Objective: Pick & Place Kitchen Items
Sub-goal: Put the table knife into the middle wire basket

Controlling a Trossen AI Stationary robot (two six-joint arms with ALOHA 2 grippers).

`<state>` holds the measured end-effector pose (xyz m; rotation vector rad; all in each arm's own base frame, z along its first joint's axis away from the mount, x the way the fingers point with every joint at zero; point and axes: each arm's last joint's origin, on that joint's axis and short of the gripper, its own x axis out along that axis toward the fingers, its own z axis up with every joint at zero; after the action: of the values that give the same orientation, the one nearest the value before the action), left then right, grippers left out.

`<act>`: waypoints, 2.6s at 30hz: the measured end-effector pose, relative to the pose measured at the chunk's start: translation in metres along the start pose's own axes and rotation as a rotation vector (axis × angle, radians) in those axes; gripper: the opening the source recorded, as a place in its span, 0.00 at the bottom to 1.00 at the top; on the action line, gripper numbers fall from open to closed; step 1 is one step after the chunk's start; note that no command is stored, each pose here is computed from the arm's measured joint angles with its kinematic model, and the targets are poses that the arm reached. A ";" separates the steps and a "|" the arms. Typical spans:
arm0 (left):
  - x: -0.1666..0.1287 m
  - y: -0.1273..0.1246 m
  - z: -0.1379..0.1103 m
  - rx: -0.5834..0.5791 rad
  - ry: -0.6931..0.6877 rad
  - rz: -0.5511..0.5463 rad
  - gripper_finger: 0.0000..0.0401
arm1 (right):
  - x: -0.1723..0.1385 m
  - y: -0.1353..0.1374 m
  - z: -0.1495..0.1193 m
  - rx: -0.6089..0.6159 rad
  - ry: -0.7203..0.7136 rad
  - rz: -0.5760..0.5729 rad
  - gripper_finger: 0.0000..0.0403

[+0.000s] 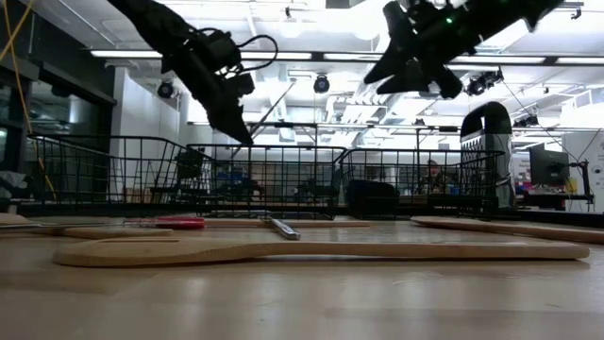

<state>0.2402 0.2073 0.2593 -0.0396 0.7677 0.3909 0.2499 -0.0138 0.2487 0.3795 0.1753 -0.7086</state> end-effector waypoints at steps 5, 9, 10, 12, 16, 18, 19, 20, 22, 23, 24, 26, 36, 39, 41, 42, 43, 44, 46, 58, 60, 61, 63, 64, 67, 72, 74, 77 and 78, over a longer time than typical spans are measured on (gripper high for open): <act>0.000 0.003 -0.004 0.002 0.064 0.096 0.10 | -0.019 -0.001 -0.014 0.030 -0.065 0.015 0.38; 0.000 0.002 -0.008 -0.002 0.109 0.098 0.10 | -0.029 -0.003 -0.024 0.073 -0.080 0.023 0.38; 0.000 0.002 -0.009 -0.003 0.117 0.095 0.10 | -0.031 -0.004 -0.026 0.088 -0.083 0.026 0.38; 0.003 0.000 -0.011 -0.002 0.139 0.087 0.10 | -0.033 -0.004 -0.030 0.104 -0.081 0.032 0.38; 0.015 0.000 -0.017 -0.007 0.194 0.075 0.10 | -0.035 -0.001 -0.035 0.107 -0.065 0.049 0.38; 0.021 0.001 -0.019 -0.011 0.219 0.066 0.10 | -0.037 0.000 -0.036 0.104 -0.063 0.056 0.38; 0.023 0.001 -0.019 -0.013 0.235 0.061 0.10 | -0.037 0.000 -0.036 0.104 -0.061 0.059 0.38; 0.025 0.002 -0.018 -0.015 0.248 0.056 0.10 | -0.037 0.000 -0.036 0.103 -0.061 0.059 0.38; 0.027 0.004 -0.012 -0.002 0.262 0.048 0.10 | -0.037 0.000 -0.036 0.103 -0.061 0.059 0.38; 0.028 0.005 -0.010 0.009 0.278 0.039 0.10 | -0.037 0.000 -0.036 0.103 -0.061 0.059 0.38; 0.030 0.006 -0.008 0.016 0.298 0.030 0.10 | -0.037 0.000 -0.036 0.102 -0.061 0.058 0.38; 0.034 0.009 -0.003 0.021 0.345 0.010 0.10 | -0.037 0.000 -0.036 0.100 -0.062 0.057 0.38; 0.063 0.014 -0.003 -0.053 0.539 -0.076 0.10 | -0.037 -0.001 -0.036 0.089 -0.071 0.034 0.38; 0.070 0.014 -0.006 -0.063 0.560 -0.078 0.10 | -0.037 -0.001 -0.036 0.085 -0.068 0.031 0.38; 0.073 0.014 -0.007 -0.075 0.571 -0.069 0.10 | -0.037 -0.001 -0.037 0.083 -0.067 0.031 0.38; 0.075 0.014 -0.008 -0.076 0.572 -0.065 0.10 | -0.037 -0.001 -0.037 0.084 -0.067 0.030 0.38; 0.076 0.015 -0.008 -0.076 0.570 -0.062 0.10 | -0.037 -0.001 -0.037 0.085 -0.067 0.030 0.38; 0.076 0.014 -0.008 -0.073 0.573 -0.059 0.10 | -0.037 -0.001 -0.037 0.085 -0.067 0.030 0.38; 0.077 0.013 -0.008 -0.058 0.576 -0.064 0.10 | -0.037 -0.001 -0.037 0.087 -0.067 0.030 0.38; 0.073 0.005 0.011 -0.134 0.520 -0.127 0.10 | -0.037 -0.002 -0.036 0.106 -0.075 0.015 0.38; 0.073 0.004 0.013 -0.165 0.509 -0.138 0.10 | -0.037 -0.002 -0.037 0.104 -0.073 0.013 0.38; 0.073 0.004 0.014 -0.176 0.501 -0.146 0.10 | -0.037 -0.002 -0.037 0.104 -0.073 0.013 0.38; 0.074 0.004 0.015 -0.184 0.484 -0.160 0.10 | -0.037 -0.002 -0.037 0.101 -0.070 0.011 0.38; 0.075 0.002 0.015 -0.181 0.491 -0.162 0.10 | -0.037 -0.002 -0.037 0.099 -0.070 0.008 0.38; 0.078 0.000 0.013 -0.195 0.506 -0.171 0.10 | -0.037 -0.002 -0.037 0.099 -0.071 0.005 0.38; 0.095 -0.009 0.006 -0.195 0.547 -0.190 0.10 | -0.037 -0.002 -0.038 0.105 -0.070 0.005 0.38; 0.100 -0.011 0.004 -0.205 0.564 -0.191 0.10 | -0.037 -0.002 -0.038 0.105 -0.070 0.005 0.38; 0.106 -0.010 0.001 -0.218 0.578 -0.189 0.10 | -0.036 -0.002 -0.038 0.106 -0.066 0.008 0.38; 0.109 -0.010 -0.001 -0.212 0.587 -0.170 0.10 | -0.036 -0.003 -0.038 0.105 -0.064 0.008 0.38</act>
<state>0.3137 0.2340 0.1832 -0.4307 1.2879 0.2978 0.2198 0.0214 0.2236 0.4563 0.0760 -0.7231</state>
